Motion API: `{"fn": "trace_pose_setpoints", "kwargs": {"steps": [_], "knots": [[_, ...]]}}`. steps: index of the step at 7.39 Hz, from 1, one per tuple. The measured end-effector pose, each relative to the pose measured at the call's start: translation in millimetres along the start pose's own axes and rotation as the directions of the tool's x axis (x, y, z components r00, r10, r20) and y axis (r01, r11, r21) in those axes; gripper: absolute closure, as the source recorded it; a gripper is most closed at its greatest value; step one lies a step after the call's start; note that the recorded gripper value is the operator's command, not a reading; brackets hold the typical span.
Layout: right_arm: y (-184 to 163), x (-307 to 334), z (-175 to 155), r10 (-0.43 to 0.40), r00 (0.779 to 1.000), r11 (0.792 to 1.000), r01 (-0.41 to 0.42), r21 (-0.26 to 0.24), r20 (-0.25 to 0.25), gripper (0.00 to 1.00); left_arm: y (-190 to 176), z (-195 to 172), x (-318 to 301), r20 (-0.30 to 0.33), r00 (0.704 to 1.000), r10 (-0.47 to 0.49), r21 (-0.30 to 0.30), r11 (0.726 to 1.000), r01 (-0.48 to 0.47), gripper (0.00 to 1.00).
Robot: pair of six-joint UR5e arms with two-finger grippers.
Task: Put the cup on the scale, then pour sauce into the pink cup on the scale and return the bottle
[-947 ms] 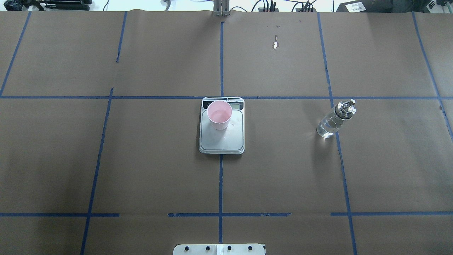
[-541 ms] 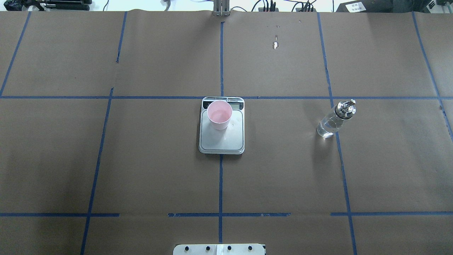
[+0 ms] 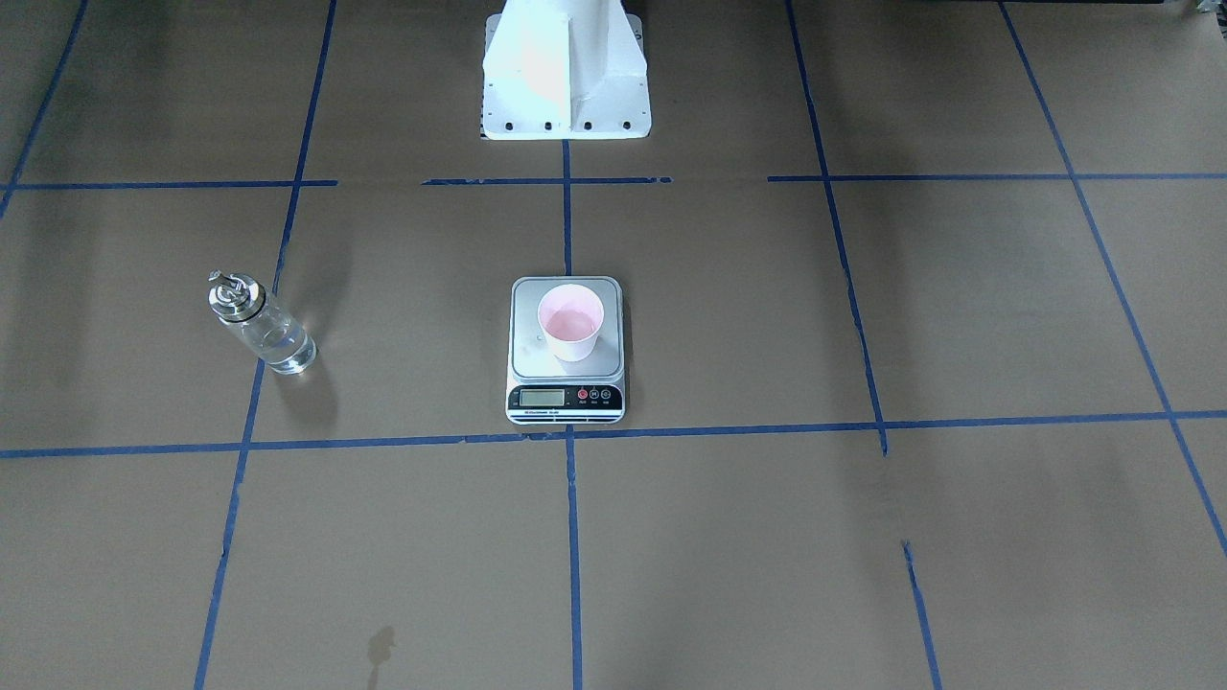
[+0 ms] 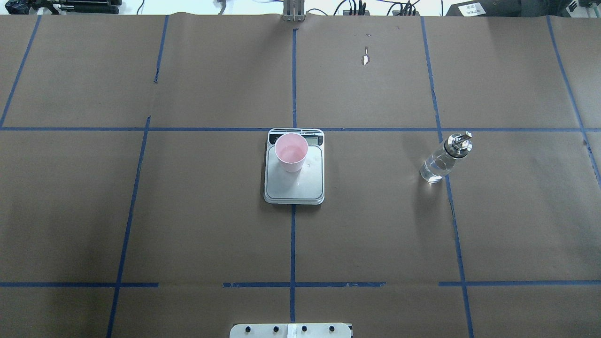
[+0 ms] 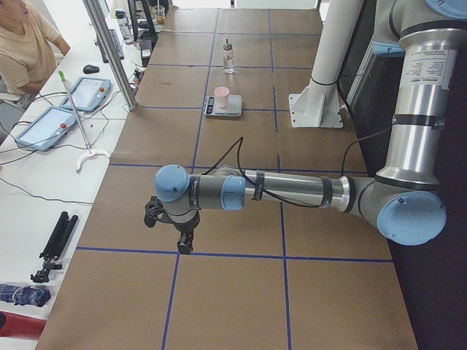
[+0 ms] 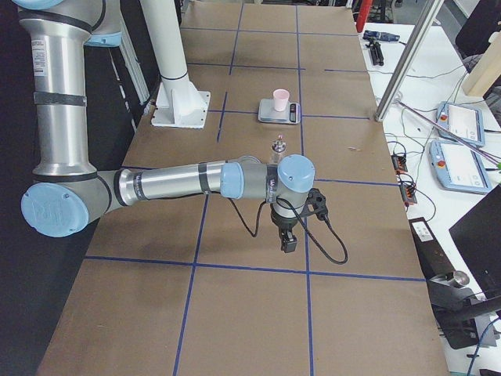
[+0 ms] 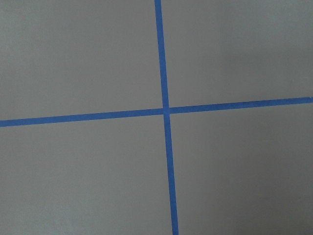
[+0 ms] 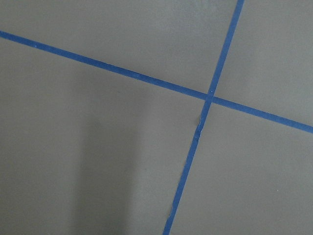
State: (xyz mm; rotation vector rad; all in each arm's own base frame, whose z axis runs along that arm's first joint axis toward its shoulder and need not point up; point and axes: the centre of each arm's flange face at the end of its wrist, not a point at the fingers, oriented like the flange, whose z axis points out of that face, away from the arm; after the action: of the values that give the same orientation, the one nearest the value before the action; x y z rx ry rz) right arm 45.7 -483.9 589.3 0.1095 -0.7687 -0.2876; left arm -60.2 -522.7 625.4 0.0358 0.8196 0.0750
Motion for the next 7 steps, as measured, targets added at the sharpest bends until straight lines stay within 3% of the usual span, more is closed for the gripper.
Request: {"fn": "trace_pose_setpoints", "kwargs": {"steps": [7], "knots": [[0.9,0.8,5.6,-0.02,1.0,1.0,0.02,0.009,-0.003,0.0,3.3,1.3,-0.9,0.0,1.0,0.001,-0.002,1.0,-0.001,0.0]]}}
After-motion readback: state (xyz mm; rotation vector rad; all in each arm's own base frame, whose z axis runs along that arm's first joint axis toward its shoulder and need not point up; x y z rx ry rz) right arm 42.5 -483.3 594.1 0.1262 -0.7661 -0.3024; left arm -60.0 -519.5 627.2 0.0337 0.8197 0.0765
